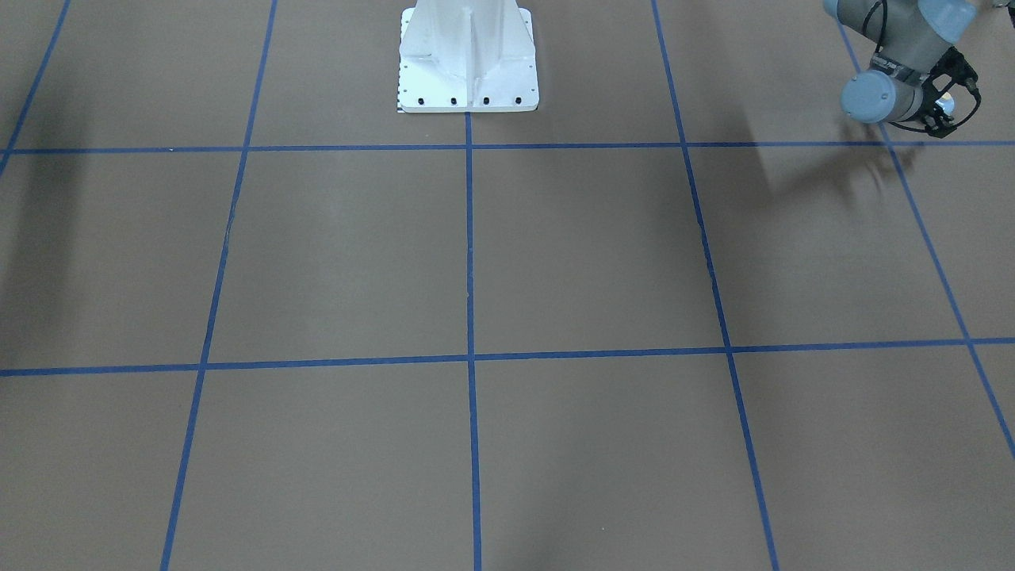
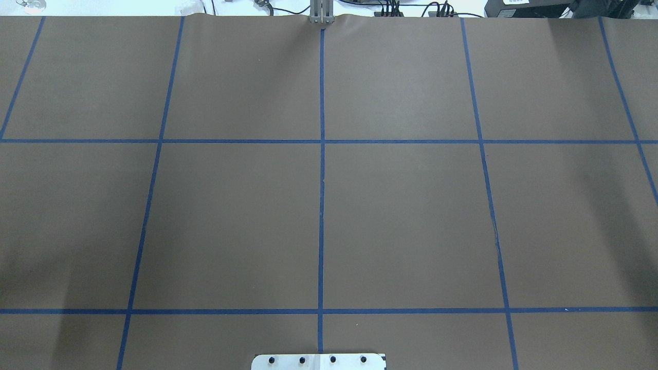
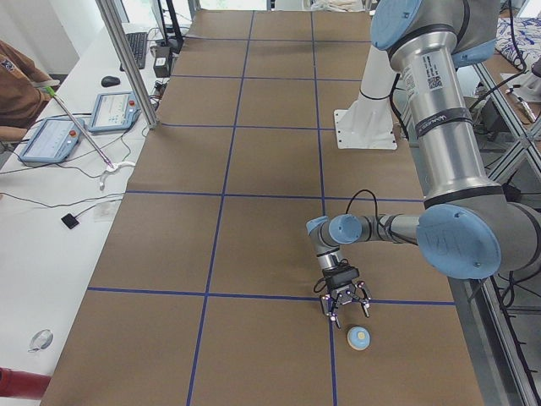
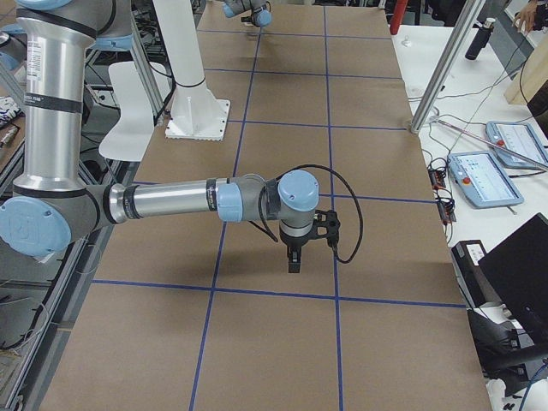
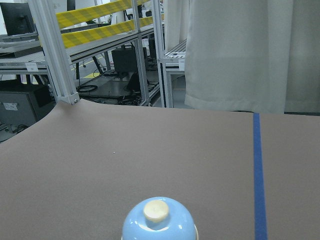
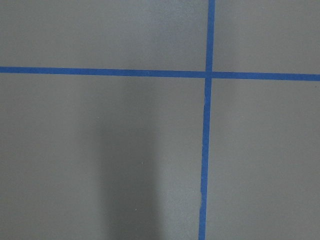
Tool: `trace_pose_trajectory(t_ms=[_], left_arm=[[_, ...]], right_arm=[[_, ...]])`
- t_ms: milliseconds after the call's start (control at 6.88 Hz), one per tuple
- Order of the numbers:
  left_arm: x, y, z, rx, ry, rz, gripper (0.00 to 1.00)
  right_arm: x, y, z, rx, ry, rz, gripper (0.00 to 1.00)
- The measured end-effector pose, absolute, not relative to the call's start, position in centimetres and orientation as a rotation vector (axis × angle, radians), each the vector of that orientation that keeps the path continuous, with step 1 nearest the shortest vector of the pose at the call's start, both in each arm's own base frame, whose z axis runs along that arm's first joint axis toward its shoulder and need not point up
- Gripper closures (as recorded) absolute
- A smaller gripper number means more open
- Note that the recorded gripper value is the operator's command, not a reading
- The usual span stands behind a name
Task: Place and press bell with both arms
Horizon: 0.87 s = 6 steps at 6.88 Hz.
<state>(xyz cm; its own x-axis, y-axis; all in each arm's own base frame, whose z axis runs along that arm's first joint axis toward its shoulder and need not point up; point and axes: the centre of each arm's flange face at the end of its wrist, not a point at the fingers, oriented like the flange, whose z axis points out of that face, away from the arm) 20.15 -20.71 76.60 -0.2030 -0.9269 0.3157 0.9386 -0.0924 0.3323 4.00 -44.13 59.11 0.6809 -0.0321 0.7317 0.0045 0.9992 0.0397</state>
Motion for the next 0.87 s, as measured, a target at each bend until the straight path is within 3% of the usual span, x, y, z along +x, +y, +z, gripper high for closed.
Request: trace_pose_trajectory(t_ms=[872], left_arm=[[19.6, -19.5, 79.2, 0.007, -0.586, -1.695, 0.0]], right_arm=[[4.1, -43.9, 58.1, 0.049, -0.821, -0.024, 0.0]])
